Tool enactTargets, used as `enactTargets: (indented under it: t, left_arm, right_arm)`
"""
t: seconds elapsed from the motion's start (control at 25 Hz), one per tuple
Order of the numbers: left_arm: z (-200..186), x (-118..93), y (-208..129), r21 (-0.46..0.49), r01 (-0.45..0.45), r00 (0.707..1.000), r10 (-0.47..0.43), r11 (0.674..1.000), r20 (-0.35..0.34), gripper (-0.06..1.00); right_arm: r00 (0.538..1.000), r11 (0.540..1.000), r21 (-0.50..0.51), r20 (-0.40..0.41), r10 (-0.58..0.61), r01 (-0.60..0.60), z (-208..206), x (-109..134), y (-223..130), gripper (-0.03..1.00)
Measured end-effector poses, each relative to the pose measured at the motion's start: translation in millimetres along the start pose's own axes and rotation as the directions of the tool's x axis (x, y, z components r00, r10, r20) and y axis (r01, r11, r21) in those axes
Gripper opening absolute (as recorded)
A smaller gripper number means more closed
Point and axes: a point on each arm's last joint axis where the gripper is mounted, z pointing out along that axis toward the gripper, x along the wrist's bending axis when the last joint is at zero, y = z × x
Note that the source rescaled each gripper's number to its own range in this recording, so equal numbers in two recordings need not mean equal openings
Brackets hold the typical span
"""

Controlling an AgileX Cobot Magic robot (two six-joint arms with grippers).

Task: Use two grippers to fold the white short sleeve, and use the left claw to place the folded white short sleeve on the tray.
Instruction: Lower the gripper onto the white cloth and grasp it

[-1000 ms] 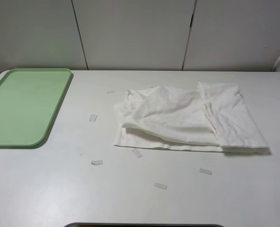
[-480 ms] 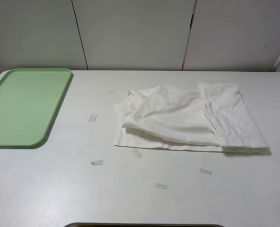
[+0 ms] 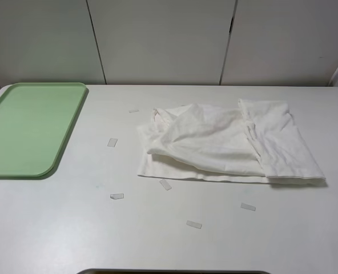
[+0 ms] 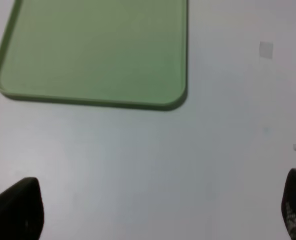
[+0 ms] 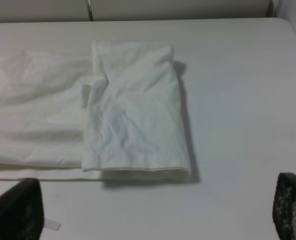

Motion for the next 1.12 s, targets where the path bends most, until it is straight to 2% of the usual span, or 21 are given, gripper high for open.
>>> enactTargets:
  t: [0.16, 0.2, 0.24, 0.36, 0.68, 0.76, 0.88, 1.04, 1.08, 1.12]
  left_arm:
    - [19, -3, 33, 0.098, -0.020, 1.000, 0.018, 0.995, 0.022, 0.95]
    - [19, -3, 33, 0.098, -0.020, 1.000, 0.018, 0.995, 0.022, 0.95]
    - [39, -6, 52, 0.160, -0.035, 0.998, 0.028, 0.986, 0.049, 0.95]
    - [67, -10, 71, 0.212, -0.060, 0.995, 0.043, 0.975, 0.086, 0.95]
    - [135, -23, 94, 0.260, -0.074, 0.983, 0.027, 0.963, 0.180, 0.95]
    - [164, -35, 95, 0.271, -0.099, 0.975, 0.039, 0.958, 0.219, 0.95]
    - [183, -47, 93, 0.282, -0.109, 0.968, 0.037, 0.953, 0.248, 0.95]
    - [224, -84, 82, 0.287, -0.130, 0.948, 0.034, 0.949, 0.317, 0.95]
    - [224, -84, 82, 0.287, -0.130, 0.948, 0.034, 0.949, 0.317, 0.95]
    - [237, -101, 77, 0.292, -0.133, 0.939, 0.026, 0.947, 0.343, 0.95]
  right_arm:
    - [1.000, 1.000, 0.000, 0.000, 0.000, 0.000, 0, 0, 0, 1.00]
    - [1.000, 1.000, 0.000, 0.000, 0.000, 0.000, 0, 0, 0, 1.00]
    - [1.000, 1.000, 0.000, 0.000, 0.000, 0.000, 0, 0, 0, 1.00]
    - [1.000, 1.000, 0.000, 0.000, 0.000, 0.000, 0, 0, 0, 1.00]
    - [1.000, 1.000, 0.000, 0.000, 0.000, 0.000, 0, 0, 0, 1.00]
    - [1.000, 1.000, 0.000, 0.000, 0.000, 0.000, 0, 0, 0, 1.00]
    - [1.000, 1.000, 0.000, 0.000, 0.000, 0.000, 0, 0, 0, 1.00]
    - [1.000, 1.000, 0.000, 0.000, 0.000, 0.000, 0, 0, 0, 1.00]
    - [1.000, 1.000, 0.000, 0.000, 0.000, 0.000, 0, 0, 0, 1.00]
    - [1.000, 1.000, 0.000, 0.000, 0.000, 0.000, 0, 0, 0, 1.00]
